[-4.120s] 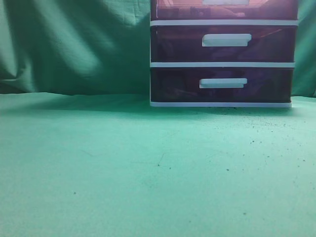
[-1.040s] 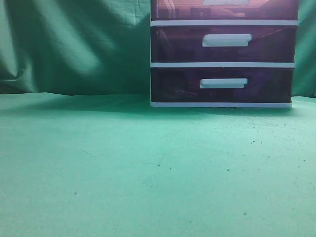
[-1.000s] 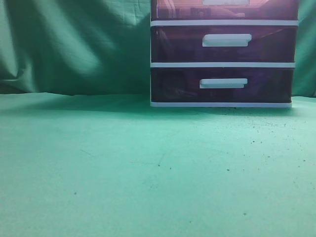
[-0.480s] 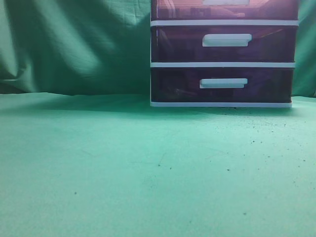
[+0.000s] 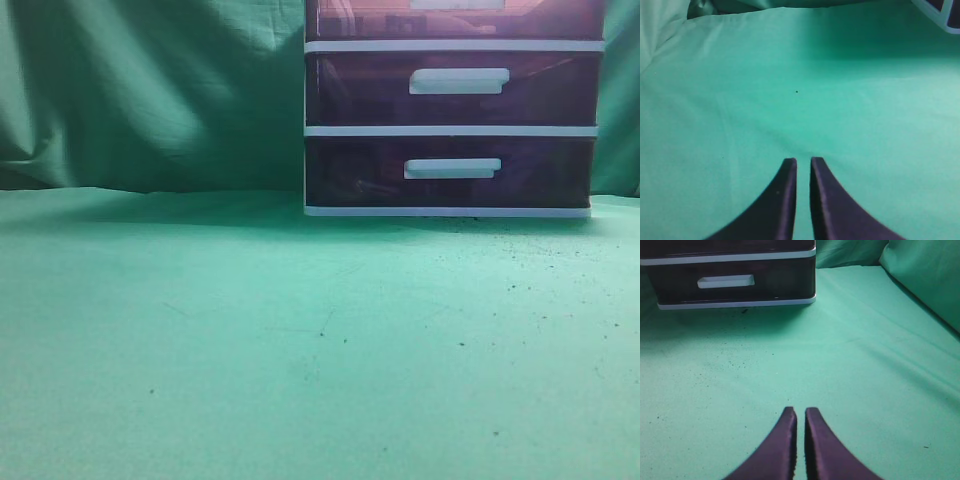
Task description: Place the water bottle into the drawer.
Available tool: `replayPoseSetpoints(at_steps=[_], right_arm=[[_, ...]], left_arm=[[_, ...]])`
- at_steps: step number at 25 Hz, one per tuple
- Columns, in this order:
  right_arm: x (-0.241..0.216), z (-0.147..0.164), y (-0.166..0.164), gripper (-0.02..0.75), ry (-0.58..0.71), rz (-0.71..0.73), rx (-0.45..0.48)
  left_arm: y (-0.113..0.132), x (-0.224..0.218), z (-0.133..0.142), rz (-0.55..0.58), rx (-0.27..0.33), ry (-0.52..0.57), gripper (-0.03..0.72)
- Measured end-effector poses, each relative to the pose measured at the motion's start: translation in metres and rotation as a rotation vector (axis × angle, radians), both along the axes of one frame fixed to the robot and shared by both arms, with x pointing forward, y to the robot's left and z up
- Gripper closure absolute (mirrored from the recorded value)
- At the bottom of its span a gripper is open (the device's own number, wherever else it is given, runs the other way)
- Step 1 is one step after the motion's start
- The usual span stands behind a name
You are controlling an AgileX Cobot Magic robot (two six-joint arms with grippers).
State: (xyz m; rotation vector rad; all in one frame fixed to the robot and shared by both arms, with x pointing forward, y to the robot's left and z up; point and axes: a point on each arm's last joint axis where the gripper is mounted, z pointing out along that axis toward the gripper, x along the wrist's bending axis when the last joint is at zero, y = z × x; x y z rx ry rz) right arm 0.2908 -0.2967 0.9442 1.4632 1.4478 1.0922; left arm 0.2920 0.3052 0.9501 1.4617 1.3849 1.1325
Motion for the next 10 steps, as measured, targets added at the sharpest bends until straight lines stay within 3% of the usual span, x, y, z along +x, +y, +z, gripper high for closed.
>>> replayPoseSetpoints(at_steps=[10], right_arm=[[0.0000,0.0000,0.0000,0.690,0.000,0.000,0.000]], left_arm=[[0.0000,0.0000,0.0000,-0.002,0.006,0.000,0.632]])
